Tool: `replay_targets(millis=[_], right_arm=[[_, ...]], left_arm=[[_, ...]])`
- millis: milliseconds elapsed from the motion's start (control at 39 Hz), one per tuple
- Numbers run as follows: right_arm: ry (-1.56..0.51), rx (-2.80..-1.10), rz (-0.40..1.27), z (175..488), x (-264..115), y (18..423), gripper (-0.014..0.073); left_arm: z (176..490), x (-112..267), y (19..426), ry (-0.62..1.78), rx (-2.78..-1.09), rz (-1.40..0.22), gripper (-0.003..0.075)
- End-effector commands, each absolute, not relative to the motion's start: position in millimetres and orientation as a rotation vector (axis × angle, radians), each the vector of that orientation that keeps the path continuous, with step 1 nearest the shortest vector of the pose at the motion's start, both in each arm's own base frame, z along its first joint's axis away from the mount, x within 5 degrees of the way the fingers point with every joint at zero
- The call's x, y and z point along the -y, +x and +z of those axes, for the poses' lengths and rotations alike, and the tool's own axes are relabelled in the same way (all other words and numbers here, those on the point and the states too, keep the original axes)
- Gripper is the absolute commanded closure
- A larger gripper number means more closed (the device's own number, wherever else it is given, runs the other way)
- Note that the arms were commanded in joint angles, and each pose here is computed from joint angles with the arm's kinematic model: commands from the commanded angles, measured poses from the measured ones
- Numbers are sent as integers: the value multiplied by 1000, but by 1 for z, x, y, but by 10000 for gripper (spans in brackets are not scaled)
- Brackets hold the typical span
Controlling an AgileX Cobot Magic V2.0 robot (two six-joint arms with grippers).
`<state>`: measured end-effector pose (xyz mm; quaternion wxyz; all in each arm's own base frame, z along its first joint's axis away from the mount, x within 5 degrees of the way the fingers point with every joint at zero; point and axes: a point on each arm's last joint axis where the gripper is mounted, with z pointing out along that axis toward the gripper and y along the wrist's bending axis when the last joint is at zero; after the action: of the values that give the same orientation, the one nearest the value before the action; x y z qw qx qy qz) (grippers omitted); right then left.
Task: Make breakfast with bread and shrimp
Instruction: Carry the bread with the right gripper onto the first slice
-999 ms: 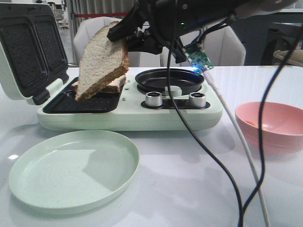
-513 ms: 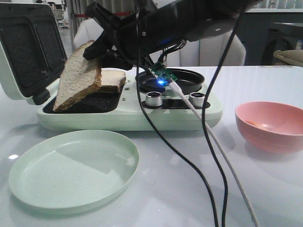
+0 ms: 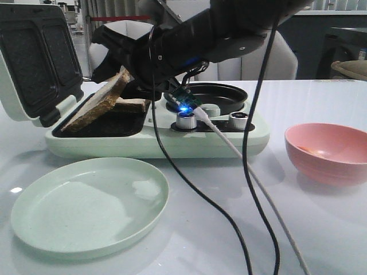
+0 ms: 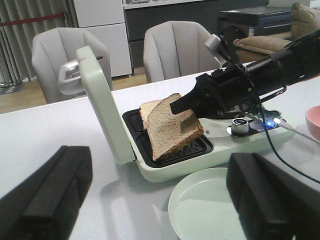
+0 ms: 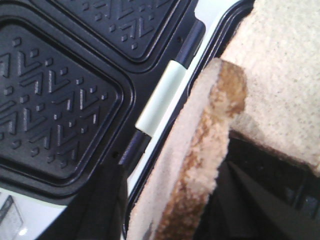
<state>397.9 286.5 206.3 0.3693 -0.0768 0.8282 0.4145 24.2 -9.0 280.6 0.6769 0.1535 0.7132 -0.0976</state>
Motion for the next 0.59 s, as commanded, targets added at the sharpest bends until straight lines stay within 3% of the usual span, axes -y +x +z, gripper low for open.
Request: replay_targets(millis=[0,256,564], right_arm=[[-171,-2009,1089,251,-285,397,134],[-336,-1970,864,267,-284,389,134],[-399,-1883,741,300,-273,380,134]], left_arm=[[297,7,18,314,-1482,-252,115],[297,7,18,314,-1482,-252,115],[297,7,18,314,-1482,-252,115]])
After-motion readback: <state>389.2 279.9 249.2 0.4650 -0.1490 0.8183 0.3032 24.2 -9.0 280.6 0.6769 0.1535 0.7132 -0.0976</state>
